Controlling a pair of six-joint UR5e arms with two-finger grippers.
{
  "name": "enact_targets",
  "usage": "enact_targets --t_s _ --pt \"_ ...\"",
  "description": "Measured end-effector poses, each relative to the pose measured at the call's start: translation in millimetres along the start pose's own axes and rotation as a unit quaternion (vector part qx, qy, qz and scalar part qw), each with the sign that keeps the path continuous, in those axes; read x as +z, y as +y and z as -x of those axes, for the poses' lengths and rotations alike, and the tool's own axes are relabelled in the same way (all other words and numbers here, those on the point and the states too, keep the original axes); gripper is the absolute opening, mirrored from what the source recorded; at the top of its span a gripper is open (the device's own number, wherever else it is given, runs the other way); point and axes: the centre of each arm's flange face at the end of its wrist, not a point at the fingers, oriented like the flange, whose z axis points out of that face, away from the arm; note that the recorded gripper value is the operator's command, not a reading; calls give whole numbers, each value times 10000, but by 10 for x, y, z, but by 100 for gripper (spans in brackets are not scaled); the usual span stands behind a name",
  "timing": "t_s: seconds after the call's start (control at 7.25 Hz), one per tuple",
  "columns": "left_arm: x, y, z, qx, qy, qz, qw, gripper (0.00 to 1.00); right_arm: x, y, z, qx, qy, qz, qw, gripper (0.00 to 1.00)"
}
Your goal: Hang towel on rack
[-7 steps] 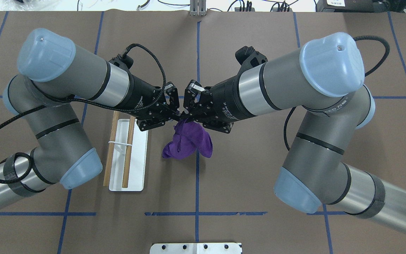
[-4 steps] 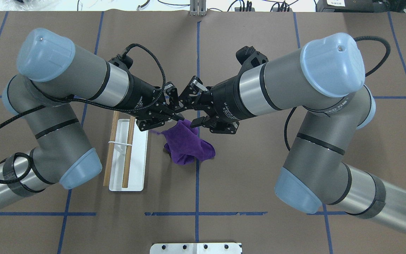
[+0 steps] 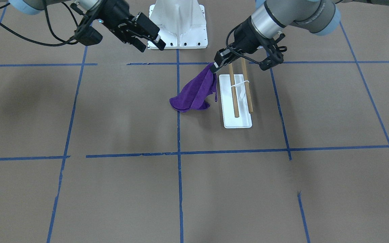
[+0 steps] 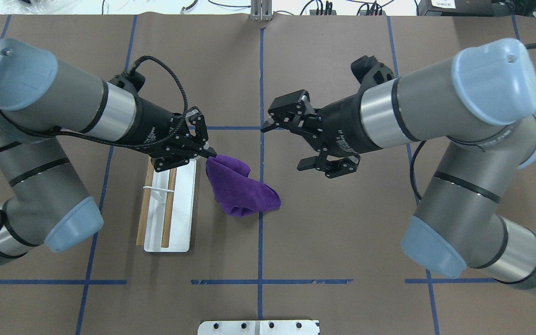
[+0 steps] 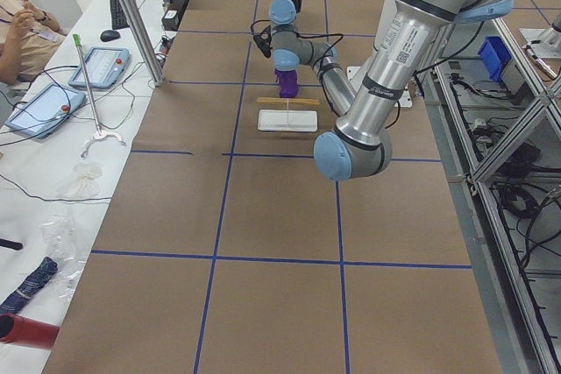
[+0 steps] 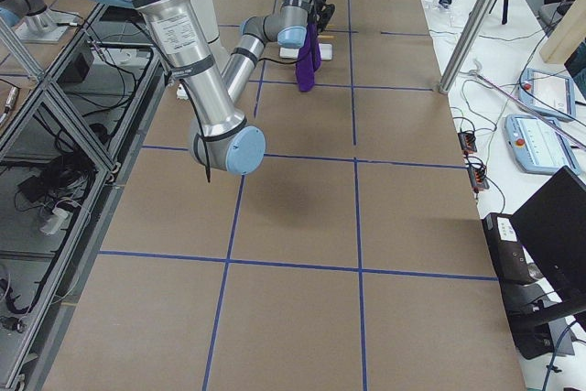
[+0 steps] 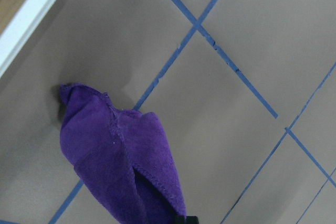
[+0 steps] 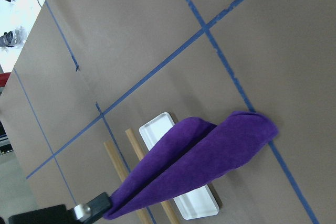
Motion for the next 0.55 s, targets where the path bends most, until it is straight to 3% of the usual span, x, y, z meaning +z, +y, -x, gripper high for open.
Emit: enact_targets --t_s 0.28,0.55 --pt "-551 -315 583 740 -172 -313 9966 0 -69 -169 -164 118 130 -109 9998 100" --pt "-1162 -640 1159 1482 -452 -410 9871 0 -19 -254 -247 175 220 -177 9994 100"
